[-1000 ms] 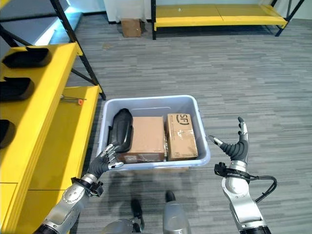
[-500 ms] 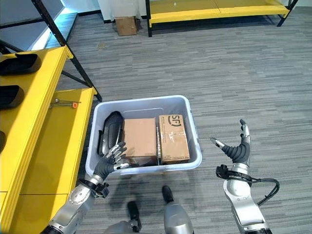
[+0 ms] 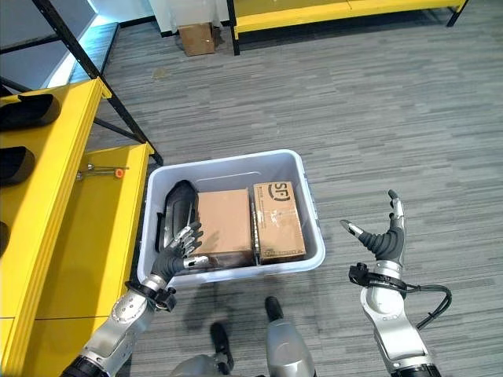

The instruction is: Move parts from the plastic box to the shelf.

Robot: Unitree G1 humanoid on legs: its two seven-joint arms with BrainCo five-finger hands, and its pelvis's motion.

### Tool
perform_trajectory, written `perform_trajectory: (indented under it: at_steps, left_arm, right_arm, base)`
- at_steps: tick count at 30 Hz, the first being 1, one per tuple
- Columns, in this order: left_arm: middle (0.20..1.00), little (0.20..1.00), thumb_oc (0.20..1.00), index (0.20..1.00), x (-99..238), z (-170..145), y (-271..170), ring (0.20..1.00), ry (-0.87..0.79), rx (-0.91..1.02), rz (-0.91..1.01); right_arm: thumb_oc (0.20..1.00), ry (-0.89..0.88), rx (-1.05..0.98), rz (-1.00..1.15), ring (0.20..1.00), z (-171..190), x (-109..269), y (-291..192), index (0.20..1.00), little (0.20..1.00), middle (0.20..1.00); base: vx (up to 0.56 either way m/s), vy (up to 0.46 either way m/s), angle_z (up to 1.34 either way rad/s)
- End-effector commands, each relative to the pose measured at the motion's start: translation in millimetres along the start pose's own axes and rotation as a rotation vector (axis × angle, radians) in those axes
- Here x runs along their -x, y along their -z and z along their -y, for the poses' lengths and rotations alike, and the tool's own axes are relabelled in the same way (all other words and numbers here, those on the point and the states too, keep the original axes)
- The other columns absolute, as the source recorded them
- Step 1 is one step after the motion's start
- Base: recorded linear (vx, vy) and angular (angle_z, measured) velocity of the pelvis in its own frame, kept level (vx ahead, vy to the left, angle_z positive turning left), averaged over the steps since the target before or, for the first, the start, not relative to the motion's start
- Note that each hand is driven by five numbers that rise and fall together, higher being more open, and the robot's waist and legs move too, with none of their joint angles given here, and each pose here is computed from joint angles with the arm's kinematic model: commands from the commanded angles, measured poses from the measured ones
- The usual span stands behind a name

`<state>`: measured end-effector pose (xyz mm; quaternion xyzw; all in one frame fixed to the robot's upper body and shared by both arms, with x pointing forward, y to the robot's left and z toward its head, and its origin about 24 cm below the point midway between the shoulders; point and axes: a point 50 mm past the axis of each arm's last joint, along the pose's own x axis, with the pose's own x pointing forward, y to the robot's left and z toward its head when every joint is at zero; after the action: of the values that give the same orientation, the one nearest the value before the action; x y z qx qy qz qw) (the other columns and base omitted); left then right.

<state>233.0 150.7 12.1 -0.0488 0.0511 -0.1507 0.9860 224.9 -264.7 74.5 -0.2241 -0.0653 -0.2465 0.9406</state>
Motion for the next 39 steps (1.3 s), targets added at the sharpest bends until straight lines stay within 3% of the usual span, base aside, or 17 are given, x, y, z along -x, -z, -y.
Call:
perform_trajectory:
  at_steps: [1,25,31,39]
  left_arm:
    - [1.0,1.0,1.0,1.0,5,-13,-17,1.0,-0.066,0.019,0.107]
    - [1.0,1.0,1.0,1.0,-8,-7,-25,1.0,-0.006,-0.041,0.123]
    - [1.0,1.0,1.0,1.0,-8,3,-31,1.0,0.026,-0.044,0.164]
    - [1.0,1.0,1.0,1.0,-12,16,-48,1.0,0.126,-0.029,0.244]
  right_arm:
    - [1.0,-0.008,-0.021,0.121,1.0,9,-4,-19,1.0,1.0,1.0]
    - [1.0,0.005,-0.045,0.145,1.0,11,-15,-28,1.0,1.0,1.0]
    - [1.0,-0.023,-0.067,0.296,1.0,7,-22,-56,1.0,1.0,1.0]
    - [1.0,-0.229,0.063,0.61,1.0,-16,-43,-127,1.0,1.0,1.0]
  base:
    - [-0.02,-0.043,0.01]
    - [0.09,0.21,-0.11]
    - [-0.01,-0.001,0.01]
    - [-0.09,-0.028,0.11]
